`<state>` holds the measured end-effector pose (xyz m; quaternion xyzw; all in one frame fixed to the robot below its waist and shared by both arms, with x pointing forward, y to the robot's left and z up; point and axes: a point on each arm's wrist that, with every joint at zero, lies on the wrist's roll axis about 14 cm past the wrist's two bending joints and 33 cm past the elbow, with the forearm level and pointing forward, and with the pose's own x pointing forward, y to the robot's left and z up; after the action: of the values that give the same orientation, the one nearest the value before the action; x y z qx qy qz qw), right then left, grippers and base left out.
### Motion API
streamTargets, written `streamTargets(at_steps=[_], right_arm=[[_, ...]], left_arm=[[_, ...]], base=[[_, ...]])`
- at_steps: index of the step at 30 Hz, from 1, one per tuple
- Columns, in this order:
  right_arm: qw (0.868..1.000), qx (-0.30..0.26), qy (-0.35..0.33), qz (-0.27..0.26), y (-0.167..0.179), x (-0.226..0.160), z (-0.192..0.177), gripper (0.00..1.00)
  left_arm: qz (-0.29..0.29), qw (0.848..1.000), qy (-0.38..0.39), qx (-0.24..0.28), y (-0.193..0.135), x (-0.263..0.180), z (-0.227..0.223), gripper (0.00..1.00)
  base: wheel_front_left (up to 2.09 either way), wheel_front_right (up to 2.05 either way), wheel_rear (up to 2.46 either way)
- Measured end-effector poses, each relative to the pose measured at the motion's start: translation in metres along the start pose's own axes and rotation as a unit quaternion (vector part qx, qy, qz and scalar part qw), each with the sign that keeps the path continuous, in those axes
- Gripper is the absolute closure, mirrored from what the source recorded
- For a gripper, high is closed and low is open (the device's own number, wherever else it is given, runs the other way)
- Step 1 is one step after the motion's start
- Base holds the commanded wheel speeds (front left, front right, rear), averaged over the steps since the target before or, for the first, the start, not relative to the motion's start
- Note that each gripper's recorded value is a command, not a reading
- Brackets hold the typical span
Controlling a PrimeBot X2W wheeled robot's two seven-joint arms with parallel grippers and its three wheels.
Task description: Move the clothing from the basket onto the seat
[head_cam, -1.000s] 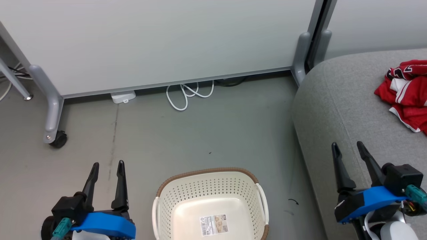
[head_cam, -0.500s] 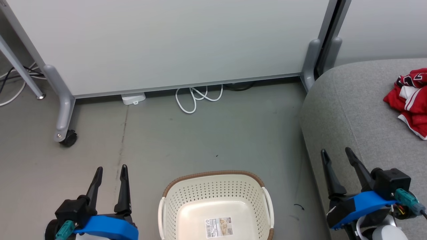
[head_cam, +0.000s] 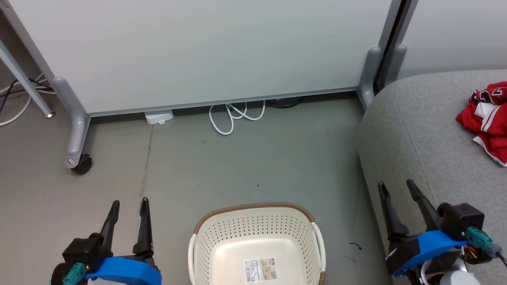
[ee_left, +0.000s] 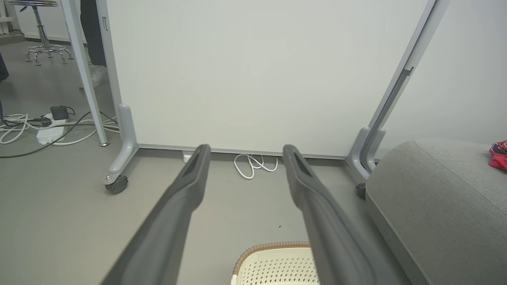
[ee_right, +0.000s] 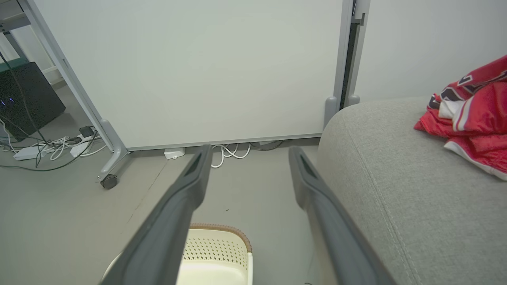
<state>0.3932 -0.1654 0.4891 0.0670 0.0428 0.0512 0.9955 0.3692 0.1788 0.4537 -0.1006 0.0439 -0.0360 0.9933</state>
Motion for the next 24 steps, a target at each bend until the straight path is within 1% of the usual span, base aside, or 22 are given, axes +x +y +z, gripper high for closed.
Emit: streamTargets(at_steps=[17, 18, 24], right_arm=[[1.0, 0.001, 0.003, 0.0, 0.0, -0.002, -0.003, 0.0], [1.0, 0.002, 0.005, -0.001, 0.0, -0.002, -0.004, 1.0], [0.999, 0.007, 0.043, -0.007, -0.003, -0.009, -0.029, 1.0]], left_arm=[[0.0, 1.0, 0.011, -0.003, 0.001, -0.001, -0.006, 0.0], [0.0, 1.0, 0.013, -0.004, 0.0, -0.001, -0.008, 1.0], [0.011, 0.998, 0.059, -0.016, 0.001, -0.016, -0.038, 1.0]], base=[[0.0, 0.0, 0.0], [0.0, 0.0, 0.0], [0.0, 0.0, 0.0]])
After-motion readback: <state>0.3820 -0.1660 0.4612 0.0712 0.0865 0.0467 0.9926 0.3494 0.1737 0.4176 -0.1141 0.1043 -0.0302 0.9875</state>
